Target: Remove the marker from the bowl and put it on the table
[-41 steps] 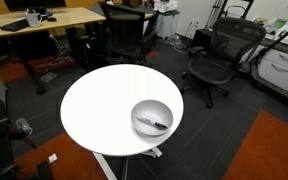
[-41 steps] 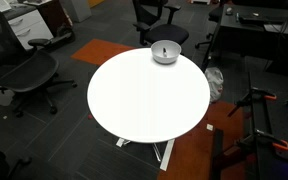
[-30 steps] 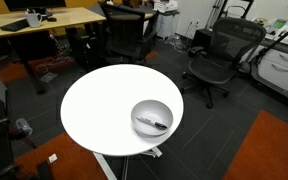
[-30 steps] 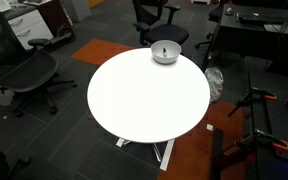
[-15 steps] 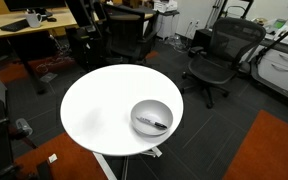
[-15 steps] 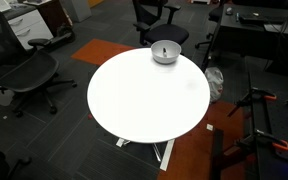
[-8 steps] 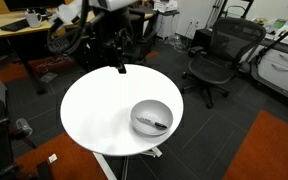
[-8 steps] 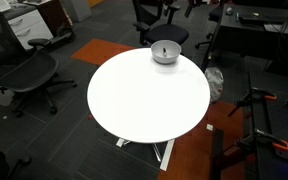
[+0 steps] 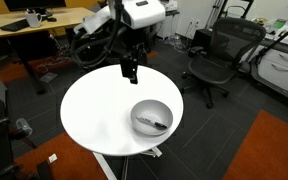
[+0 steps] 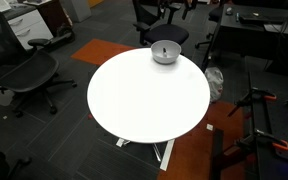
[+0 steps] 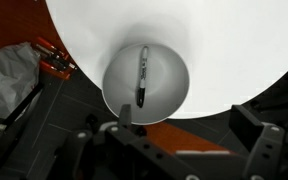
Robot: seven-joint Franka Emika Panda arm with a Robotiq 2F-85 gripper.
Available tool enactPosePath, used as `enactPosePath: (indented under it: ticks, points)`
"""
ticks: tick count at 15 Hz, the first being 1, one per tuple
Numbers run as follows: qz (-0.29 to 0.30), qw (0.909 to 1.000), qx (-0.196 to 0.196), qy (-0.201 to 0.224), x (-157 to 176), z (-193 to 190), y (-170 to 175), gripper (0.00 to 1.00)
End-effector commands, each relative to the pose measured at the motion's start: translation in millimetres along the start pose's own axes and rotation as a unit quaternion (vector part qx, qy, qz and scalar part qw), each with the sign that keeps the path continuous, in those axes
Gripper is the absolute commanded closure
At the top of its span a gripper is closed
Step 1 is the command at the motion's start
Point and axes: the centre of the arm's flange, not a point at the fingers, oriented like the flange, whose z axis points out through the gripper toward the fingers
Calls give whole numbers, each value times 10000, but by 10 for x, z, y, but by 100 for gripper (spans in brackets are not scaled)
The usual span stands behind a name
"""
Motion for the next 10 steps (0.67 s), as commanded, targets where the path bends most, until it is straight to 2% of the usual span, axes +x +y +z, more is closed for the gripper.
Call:
enactPosePath:
  ticks: [1, 4, 10]
  points:
    - [-3, 10000, 1, -1, -3, -1, -8, 0]
    - [15, 10000, -12, -85, 29, 56, -24, 0]
    - [181, 9993, -311, -115, 118, 643, -14, 0]
